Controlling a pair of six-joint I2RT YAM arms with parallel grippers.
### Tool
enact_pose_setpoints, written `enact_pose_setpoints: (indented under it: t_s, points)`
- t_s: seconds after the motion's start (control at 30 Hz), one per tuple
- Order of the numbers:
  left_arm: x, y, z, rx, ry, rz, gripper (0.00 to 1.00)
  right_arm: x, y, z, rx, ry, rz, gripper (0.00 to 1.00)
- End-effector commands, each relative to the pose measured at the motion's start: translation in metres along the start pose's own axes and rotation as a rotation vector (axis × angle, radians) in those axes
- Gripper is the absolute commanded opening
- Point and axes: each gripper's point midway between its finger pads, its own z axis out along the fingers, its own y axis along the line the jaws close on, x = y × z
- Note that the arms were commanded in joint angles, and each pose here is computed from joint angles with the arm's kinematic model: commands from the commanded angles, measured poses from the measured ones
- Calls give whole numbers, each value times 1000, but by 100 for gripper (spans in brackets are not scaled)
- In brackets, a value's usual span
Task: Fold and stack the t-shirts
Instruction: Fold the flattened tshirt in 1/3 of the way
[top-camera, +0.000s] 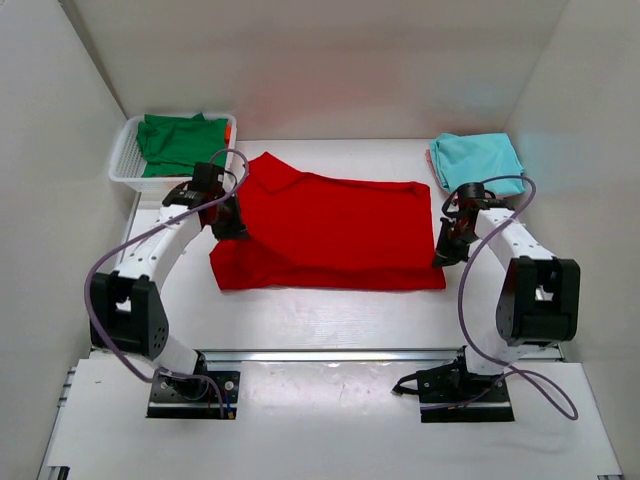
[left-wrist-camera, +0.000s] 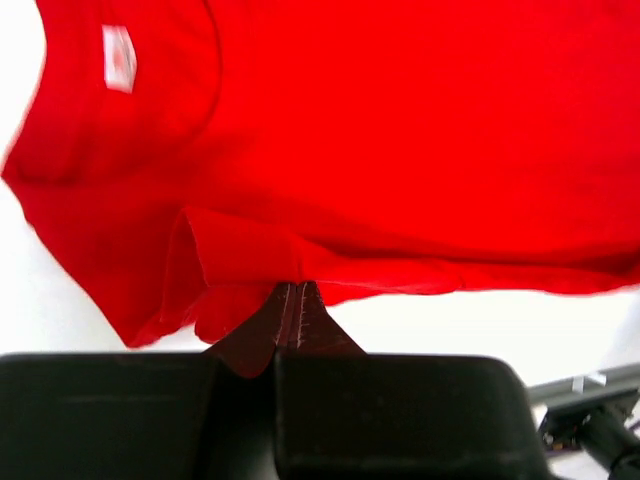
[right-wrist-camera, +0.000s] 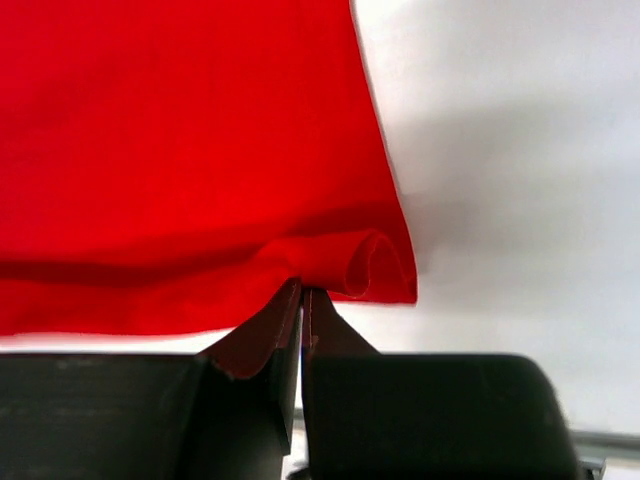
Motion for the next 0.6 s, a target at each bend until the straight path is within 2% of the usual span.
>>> enact_pose_setpoints:
  t_s: [0.0, 0.23, 0.43, 0.47, 0.57]
  points:
    - [-42, -4, 1, 11, -98, 20, 0, -31, 5, 1, -2, -65, -18, 0]
    - [-77, -21, 24, 39, -121, 34, 0, -49, 7, 18, 9, -47, -8, 0]
    - [-83, -18, 50, 22, -81, 31, 0, -57, 5, 30, 19, -37, -4, 0]
    - [-79, -17, 54, 19, -65, 33, 4, -58, 7, 29, 5, -43, -6, 0]
    - [-80, -11, 55, -2, -78, 18, 0, -72, 11, 29, -10, -111, -19, 0]
